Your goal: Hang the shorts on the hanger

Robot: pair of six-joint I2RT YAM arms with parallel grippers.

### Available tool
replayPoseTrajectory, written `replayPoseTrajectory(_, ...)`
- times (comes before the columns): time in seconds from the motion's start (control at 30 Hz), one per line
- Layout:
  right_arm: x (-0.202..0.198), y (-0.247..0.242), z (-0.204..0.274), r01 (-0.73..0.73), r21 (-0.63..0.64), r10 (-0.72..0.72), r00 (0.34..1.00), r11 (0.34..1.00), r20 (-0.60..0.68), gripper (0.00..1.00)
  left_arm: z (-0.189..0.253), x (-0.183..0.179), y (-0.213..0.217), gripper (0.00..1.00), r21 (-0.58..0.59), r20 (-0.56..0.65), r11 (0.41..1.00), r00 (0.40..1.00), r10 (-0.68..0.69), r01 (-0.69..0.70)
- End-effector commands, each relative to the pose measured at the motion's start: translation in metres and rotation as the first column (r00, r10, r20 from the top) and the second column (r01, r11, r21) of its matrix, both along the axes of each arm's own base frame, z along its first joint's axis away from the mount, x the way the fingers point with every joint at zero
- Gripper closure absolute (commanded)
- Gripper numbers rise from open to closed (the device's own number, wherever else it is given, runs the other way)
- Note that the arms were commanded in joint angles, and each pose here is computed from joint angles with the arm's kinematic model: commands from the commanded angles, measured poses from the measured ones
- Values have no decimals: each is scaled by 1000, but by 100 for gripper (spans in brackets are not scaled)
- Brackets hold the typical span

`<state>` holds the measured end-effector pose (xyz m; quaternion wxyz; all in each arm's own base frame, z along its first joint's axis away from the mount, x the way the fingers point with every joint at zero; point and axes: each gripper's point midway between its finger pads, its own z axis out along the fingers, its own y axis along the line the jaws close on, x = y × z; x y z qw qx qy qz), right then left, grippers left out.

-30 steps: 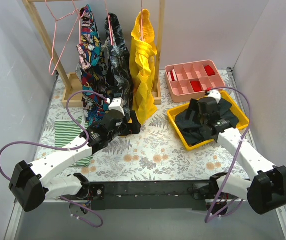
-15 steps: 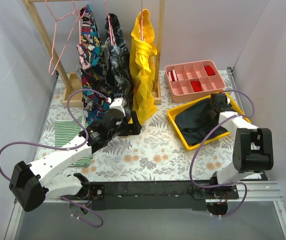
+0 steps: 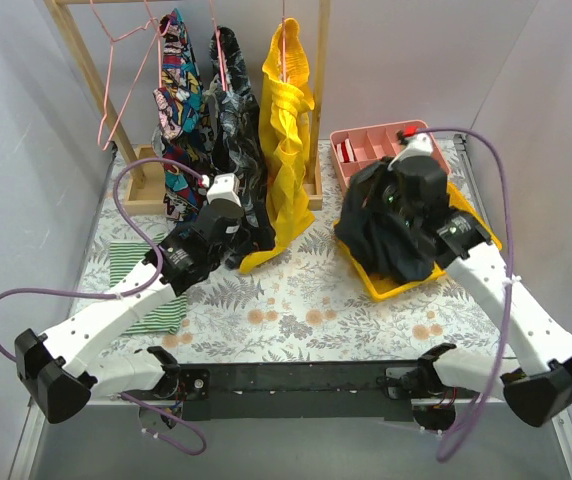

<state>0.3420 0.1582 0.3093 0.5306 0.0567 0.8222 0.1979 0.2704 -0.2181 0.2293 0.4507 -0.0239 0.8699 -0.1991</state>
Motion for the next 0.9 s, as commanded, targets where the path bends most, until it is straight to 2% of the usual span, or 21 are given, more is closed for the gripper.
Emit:
replayPoseTrajectory(0.0, -57, 51, -33, -148, -40, 145, 987, 988, -71, 99, 31, 4, 29, 2, 36, 48, 992, 992, 117, -119)
replayPoseTrajectory(0.13, -103, 98, -83, -319, -29, 314, 943, 947, -109, 99, 25, 2, 33, 2, 37, 28, 989, 990, 141, -142)
replayPoseTrajectory(0.17, -114, 108, -96, -361, -35, 353, 926, 932, -131, 78, 23, 1, 33, 2, 35, 22, 989, 990, 141, -142)
replayPoseTrajectory(0.23, -123, 105, -119, -382, -63, 365, 912, 922, -189, 53, 9, -2, 32, 2, 46, -5, 990, 991, 134, -134)
replayPoseTrajectory(0.27, -123, 101, -120, -382, -87, 362, 914, 920, -181, 38, 4, -3, 28, 2, 30, -23, 992, 992, 121, -120)
replayPoseTrajectory(0.37, -119, 89, -105, -370, -127, 359, 928, 920, -105, 19, -14, -6, 21, 2, 17, -63, 995, 993, 101, -100)
replayPoseTrajectory(0.47, -102, 70, -92, -300, -167, 292, 954, 939, -69, 16, -30, -8, 12, 2, 0, -94, 997, 993, 72, -72)
replayPoseTrajectory(0.53, -89, 66, -88, -308, -177, 301, 951, 935, -68, 17, -38, -10, 6, 2, -19, -115, 999, 992, 46, -48)
replayPoseTrajectory(0.57, -67, 60, -93, -284, -174, 271, 958, 943, -92, 19, -42, -9, 1, 2, -28, -121, 999, 992, 40, -44)
replayPoseTrajectory(0.67, -39, 80, -107, -386, -162, 365, 920, 908, -141, 33, -51, -10, -8, 7, -53, -142, 998, 990, 14, -22)
replayPoseTrajectory(0.7, -30, 81, -113, -383, -195, 358, 921, 903, -154, 35, -54, -11, -10, 11, -59, -151, 998, 989, 6, -15)
replayPoseTrajectory(0.77, -5, 68, -135, -317, -245, 269, 940, 916, -210, 35, -52, -14, -20, 14, -99, -156, 995, 987, -42, 27)
replayPoseTrajectory(0.83, 15, 52, -138, -261, -218, 210, 950, 941, -230, 35, -52, -17, -33, 17, -151, -149, 985, 983, -106, 84)
replayPoseTrajectory(0.87, 30, 25, -142, -190, -205, 139, 961, 960, -240, 34, -53, -18, -38, 18, -169, -151, 980, 980, -128, 102)
